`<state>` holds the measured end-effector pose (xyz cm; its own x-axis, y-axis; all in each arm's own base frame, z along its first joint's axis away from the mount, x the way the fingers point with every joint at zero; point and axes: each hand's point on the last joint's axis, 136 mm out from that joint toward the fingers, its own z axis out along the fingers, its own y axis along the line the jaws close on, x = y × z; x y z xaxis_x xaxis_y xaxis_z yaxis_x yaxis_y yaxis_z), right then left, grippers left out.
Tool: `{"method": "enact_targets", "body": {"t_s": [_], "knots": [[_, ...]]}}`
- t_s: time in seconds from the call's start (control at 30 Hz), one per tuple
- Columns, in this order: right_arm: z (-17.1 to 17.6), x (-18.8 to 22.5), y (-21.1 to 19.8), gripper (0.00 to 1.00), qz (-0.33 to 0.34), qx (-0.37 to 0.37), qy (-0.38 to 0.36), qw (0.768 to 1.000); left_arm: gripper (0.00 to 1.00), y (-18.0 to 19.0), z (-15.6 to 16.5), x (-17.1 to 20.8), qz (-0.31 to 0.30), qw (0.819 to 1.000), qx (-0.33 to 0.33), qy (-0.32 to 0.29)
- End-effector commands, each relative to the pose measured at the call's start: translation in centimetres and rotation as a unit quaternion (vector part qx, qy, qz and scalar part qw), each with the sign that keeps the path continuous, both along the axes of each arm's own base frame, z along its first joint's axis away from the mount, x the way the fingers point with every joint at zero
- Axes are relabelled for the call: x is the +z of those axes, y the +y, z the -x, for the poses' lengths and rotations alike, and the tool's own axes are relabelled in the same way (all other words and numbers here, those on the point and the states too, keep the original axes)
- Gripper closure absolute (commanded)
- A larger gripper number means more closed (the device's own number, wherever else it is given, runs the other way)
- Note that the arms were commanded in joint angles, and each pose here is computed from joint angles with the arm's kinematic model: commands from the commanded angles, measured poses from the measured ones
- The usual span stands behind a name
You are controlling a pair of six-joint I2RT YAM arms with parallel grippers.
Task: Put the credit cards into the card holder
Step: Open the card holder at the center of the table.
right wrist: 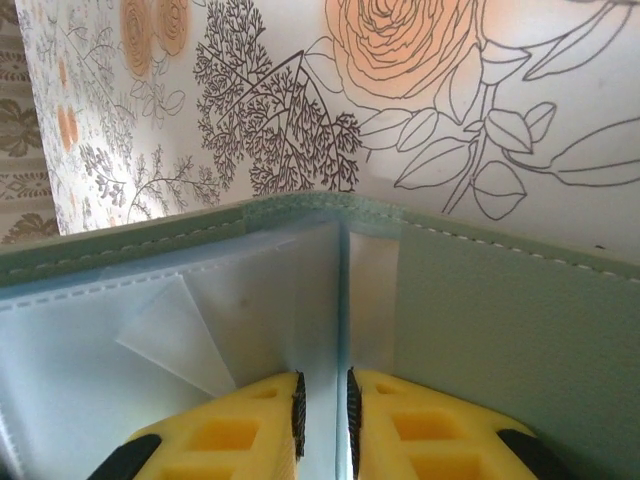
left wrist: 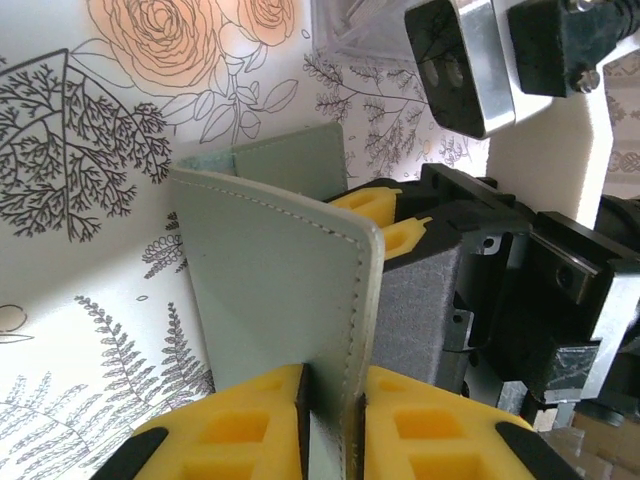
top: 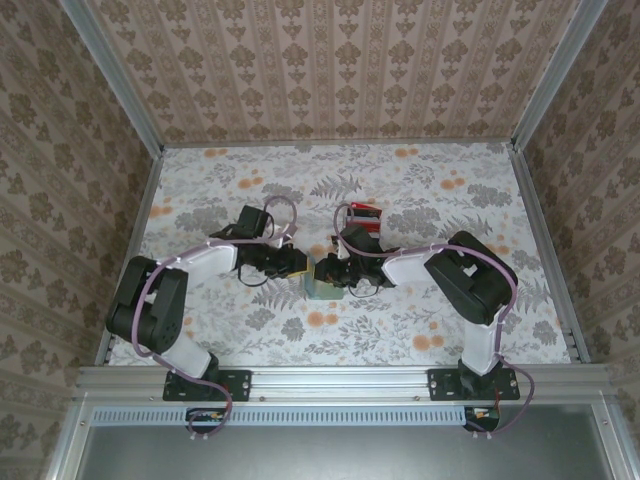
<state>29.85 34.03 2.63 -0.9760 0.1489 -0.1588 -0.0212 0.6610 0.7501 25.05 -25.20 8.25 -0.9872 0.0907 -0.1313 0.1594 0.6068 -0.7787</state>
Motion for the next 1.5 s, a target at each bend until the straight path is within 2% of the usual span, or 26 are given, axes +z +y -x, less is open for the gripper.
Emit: {"method": "enact_targets", "body": {"t_s": [0.0,0.13,0.27,0.47,0.67,1.03,1.3,1.47], "knots": [[1.0,-2.9,-1.1,0.78,0.022,-0.011,0.035,0.999,0.80,-0.4,0.2,1.5,0.039,0.999,-0.003,-0.006],[0.9,-2.7,-1.2,0.77,0.019,-0.013,0.035,0.999,0.83,0.2,-0.1,0.8,0.028,1.000,0.007,-0.005],[0.9,-2.3,-1.2,0.77,0.015,-0.013,0.032,0.999,0.91,1.3,-0.1,-0.6,0.015,1.000,0.021,0.006],[0.9,-1.4,-0.8,0.72,-0.004,-0.006,0.027,1.000,0.98,2.3,-0.5,-0.2,0.027,0.999,0.042,-0.001],[0.6,0.3,0.2,0.52,-0.039,0.001,0.011,0.999,0.99,2.3,-0.5,0.0,0.025,0.999,0.043,-0.003],[1.3,0.9,2.5,0.41,-0.071,0.032,0.011,0.997,0.99,2.4,-0.8,-0.2,0.025,0.999,0.046,-0.002],[1.8,0.0,3.1,0.42,-0.069,0.043,0.019,0.997,1.00,2.3,-1.0,-0.3,0.032,0.998,0.051,0.001],[1.6,-0.6,3.2,0.58,-0.065,0.040,0.018,0.997,1.00,2.2,-1.0,-0.5,0.037,0.998,0.054,0.003]]}}
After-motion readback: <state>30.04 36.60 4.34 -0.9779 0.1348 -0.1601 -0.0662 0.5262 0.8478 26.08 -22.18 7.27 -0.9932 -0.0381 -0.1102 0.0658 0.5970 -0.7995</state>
